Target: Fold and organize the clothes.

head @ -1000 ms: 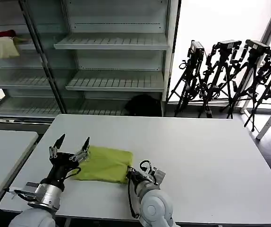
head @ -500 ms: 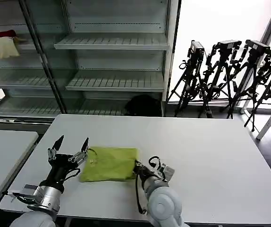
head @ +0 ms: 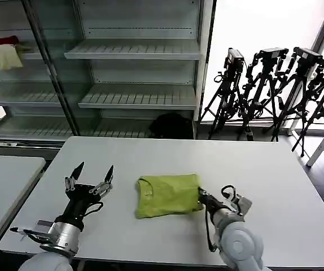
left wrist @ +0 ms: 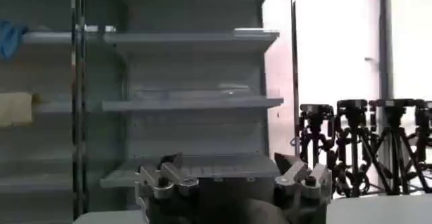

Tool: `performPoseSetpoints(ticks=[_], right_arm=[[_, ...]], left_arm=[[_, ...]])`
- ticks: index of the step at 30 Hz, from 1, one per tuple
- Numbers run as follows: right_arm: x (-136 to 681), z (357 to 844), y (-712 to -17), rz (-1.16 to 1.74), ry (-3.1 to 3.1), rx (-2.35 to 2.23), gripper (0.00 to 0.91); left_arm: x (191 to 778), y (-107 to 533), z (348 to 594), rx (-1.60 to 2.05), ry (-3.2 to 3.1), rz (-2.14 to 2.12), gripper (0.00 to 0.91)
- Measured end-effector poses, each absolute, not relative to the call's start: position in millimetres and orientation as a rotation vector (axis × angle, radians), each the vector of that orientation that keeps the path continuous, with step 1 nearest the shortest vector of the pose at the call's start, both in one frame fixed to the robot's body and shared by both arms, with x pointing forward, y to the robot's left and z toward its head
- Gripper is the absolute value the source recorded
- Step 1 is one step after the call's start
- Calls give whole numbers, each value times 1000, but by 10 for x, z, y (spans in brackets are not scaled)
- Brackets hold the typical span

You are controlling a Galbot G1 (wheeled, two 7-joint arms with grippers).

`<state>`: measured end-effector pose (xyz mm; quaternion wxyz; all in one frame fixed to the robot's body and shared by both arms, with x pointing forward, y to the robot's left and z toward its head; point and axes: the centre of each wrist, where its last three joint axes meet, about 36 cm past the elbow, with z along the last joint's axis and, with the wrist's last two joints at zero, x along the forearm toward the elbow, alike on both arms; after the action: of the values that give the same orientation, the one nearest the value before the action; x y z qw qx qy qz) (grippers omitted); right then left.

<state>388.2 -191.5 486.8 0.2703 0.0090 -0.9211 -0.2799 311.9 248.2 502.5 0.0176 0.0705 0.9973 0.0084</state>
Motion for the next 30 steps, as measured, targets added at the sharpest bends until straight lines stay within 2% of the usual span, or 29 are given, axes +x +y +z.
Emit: performPoseSetpoints(ticks=[3,4,5,18,30], right_arm=[[3895,4880,-2052,-741,-2499,6,0],[3899,4885,-2082,-739,-2504,2,312],[3904,4888,-2110,-737,-2507,-1,907],[3851,4811,-2386,-598,-2664,56,907],[3760,4730,-2910,177,-2901,-96,907]], left_arm=[[3129,2479,5013,221,3104,27,907],[3132,2481,5009,220,3106,27,907],[3137,2483,5005,221,3108,29,907],[3224,2564,4912,210,3131,48,907],[3325,2744,4779,180,3158,22,907]])
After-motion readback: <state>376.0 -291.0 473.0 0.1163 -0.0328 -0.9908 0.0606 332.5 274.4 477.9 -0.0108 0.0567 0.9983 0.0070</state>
